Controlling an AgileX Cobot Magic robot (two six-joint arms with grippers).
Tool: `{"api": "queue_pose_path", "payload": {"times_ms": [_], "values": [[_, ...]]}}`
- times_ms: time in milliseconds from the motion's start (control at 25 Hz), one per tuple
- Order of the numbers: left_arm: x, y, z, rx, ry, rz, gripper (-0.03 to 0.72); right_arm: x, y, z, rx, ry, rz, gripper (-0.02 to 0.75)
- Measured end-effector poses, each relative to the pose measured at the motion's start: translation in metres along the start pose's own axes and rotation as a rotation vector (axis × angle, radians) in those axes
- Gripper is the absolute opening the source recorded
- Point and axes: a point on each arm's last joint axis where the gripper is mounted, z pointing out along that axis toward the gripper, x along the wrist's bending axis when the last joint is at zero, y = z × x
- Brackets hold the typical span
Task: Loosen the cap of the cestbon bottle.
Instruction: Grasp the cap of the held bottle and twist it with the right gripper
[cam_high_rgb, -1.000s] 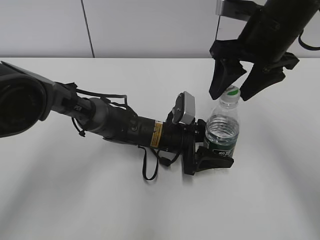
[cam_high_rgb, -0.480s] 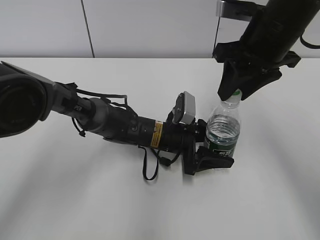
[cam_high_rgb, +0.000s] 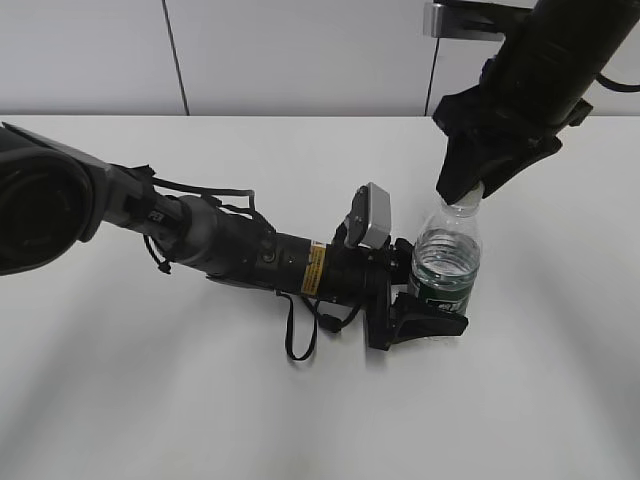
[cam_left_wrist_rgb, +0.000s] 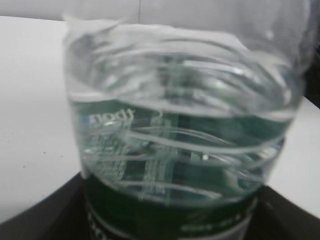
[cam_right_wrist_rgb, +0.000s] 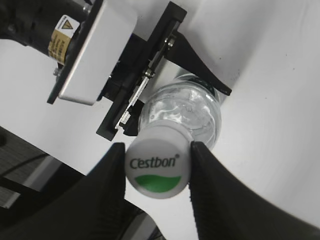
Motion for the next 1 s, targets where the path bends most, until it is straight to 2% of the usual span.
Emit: {"api": "queue_pose_path", "payload": {"times_ms": [280, 400, 1000], "values": [[-0.0001, 0.0000, 0.0000, 0.001, -0.001, 0.000, 0.535, 0.0002, -0.0001, -0.0007, -0.002, -0.001, -0.469, 0.303], [-0.0001, -0.0001, 0.0000, 0.001, -0.001, 0.001, 0.535, 0.0007, 0.0001, -0.0007, -0.005, 0.003, -0.598, 0.303], [-0.0001, -0.0001, 0.0000, 0.001, -0.001, 0.001, 0.535, 0.0013, 0.0003, -0.0014, -0.013, 0.005, -0.653, 0.302]]}}
